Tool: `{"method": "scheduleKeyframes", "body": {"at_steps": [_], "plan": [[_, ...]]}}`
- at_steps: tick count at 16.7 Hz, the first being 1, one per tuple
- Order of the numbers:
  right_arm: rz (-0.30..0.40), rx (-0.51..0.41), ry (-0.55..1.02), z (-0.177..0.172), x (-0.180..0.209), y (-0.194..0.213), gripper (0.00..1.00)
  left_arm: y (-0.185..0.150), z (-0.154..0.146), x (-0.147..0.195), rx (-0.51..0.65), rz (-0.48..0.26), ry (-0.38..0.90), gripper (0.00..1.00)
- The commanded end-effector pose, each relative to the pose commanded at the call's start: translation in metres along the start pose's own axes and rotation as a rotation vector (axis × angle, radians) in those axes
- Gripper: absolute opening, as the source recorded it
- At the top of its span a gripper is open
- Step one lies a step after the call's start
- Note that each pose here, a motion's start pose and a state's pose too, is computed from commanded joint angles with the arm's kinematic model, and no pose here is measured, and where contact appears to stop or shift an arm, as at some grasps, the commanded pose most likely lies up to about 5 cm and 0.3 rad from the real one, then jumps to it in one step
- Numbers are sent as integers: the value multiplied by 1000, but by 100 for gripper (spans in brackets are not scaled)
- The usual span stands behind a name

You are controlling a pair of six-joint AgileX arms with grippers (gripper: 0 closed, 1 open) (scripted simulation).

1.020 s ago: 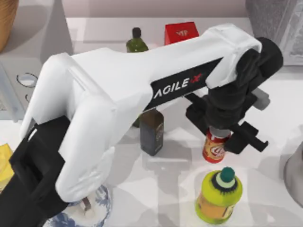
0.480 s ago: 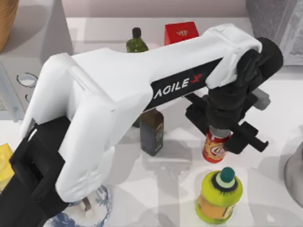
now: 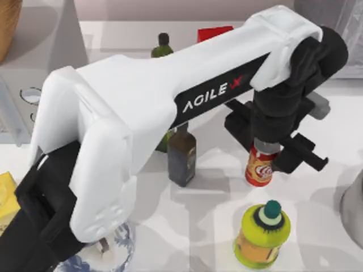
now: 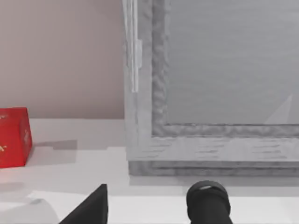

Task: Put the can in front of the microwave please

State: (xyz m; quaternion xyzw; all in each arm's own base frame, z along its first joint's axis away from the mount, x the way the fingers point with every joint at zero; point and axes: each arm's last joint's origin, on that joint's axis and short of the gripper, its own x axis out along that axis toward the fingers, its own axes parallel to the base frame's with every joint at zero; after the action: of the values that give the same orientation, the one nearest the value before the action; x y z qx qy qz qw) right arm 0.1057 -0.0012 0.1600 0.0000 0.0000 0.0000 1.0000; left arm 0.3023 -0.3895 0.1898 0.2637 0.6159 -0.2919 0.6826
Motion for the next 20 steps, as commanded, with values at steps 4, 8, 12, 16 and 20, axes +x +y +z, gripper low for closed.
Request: {"method": "scheduleKeyframes", "body": {"at_steps": [4,8,12,16,20], "plan": [[0,0,0,0,0,0,100,1,0,-10,-3,1,0,0],[0,0,0,0,0,0,100,3,0,-13,0,-1,-7,0],[0,0,0,0,0,0,100,46,-14,-68,-5,-22,-100,0],[0,0,0,0,0,0,100,119,-72,-153,-37,-8,-223,0],[0,0,0,0,0,0,100,182,-169,-202,-111,45,-253,0]]}}
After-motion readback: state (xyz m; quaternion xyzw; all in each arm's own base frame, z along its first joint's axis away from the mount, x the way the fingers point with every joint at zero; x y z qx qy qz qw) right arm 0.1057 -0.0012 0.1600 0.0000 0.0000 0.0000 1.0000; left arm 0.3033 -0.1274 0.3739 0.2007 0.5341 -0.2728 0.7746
